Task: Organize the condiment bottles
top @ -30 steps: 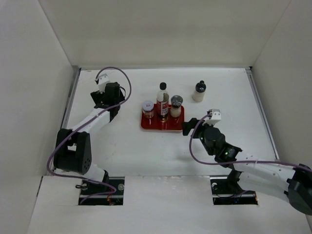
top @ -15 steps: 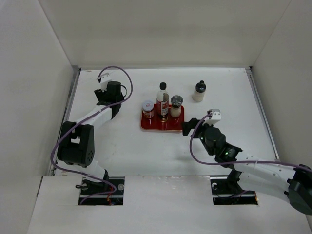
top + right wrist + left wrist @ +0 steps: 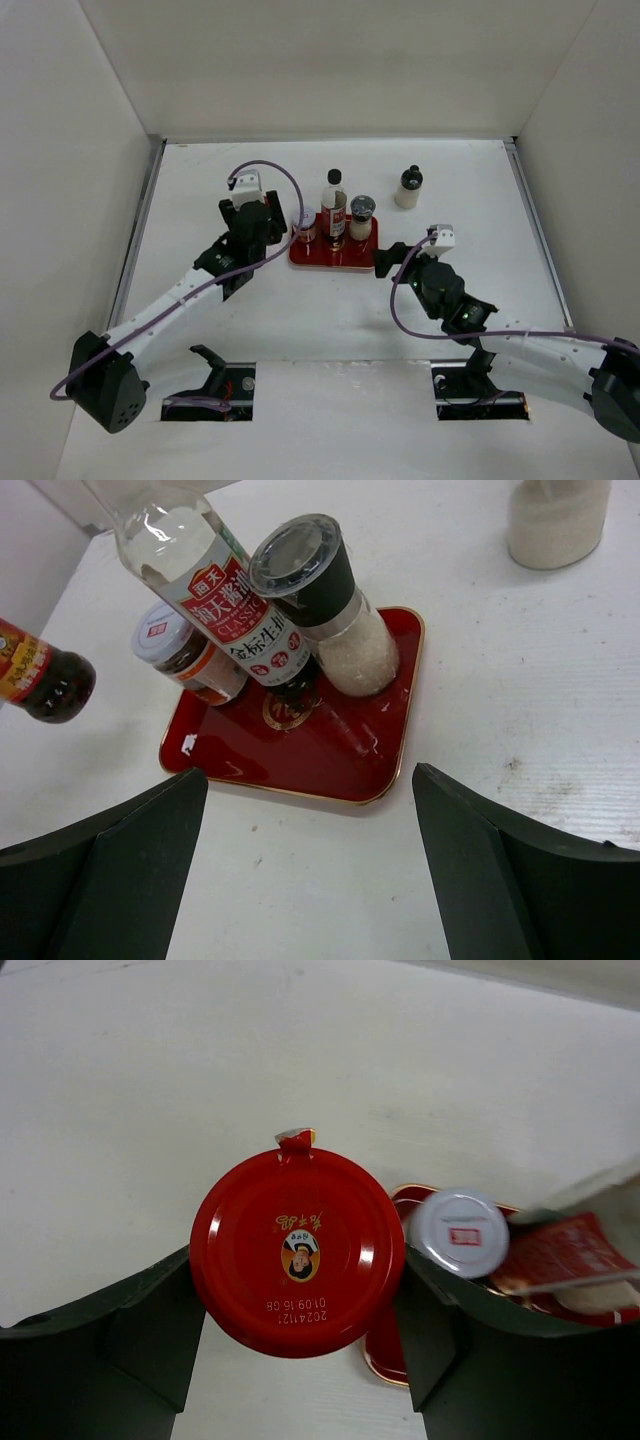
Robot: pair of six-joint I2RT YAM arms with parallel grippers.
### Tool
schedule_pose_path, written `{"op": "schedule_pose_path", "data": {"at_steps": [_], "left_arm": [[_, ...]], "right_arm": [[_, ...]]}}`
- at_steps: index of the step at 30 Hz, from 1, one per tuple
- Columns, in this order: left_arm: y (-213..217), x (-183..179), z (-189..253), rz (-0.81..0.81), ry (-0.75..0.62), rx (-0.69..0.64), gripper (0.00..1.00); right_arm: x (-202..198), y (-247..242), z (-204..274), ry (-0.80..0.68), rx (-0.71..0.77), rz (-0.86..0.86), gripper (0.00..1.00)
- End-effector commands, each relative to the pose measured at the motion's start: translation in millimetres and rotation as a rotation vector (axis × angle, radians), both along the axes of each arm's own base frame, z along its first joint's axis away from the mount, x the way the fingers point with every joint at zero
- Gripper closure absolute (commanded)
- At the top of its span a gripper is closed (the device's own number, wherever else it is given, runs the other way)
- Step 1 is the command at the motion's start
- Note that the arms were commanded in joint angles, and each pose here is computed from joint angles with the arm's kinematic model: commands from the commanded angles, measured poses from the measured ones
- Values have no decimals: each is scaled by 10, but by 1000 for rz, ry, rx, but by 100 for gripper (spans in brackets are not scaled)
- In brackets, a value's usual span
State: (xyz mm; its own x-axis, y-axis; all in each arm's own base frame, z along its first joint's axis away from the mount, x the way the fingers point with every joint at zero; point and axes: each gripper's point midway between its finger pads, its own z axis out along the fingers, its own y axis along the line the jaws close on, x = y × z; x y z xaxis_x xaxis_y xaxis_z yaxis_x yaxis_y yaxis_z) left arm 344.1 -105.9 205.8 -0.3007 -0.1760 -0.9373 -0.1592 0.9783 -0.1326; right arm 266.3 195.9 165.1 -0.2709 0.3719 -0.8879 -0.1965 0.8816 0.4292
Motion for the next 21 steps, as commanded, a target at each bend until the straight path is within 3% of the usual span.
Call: {"op": "schedule_pose_path", "data": {"at_steps": [1, 9, 21], "left_arm": [[-276, -30, 466, -46, -125, -63, 69], [-1223, 28, 554, -235, -165, -110, 69], [-1677, 209, 227, -322, -142, -91, 70]], "right_arm": [[56, -32, 186, -57, 55, -25, 10], [104, -177, 168, -58, 63, -74, 9], [132, -222, 126, -52, 54, -94, 9]]}}
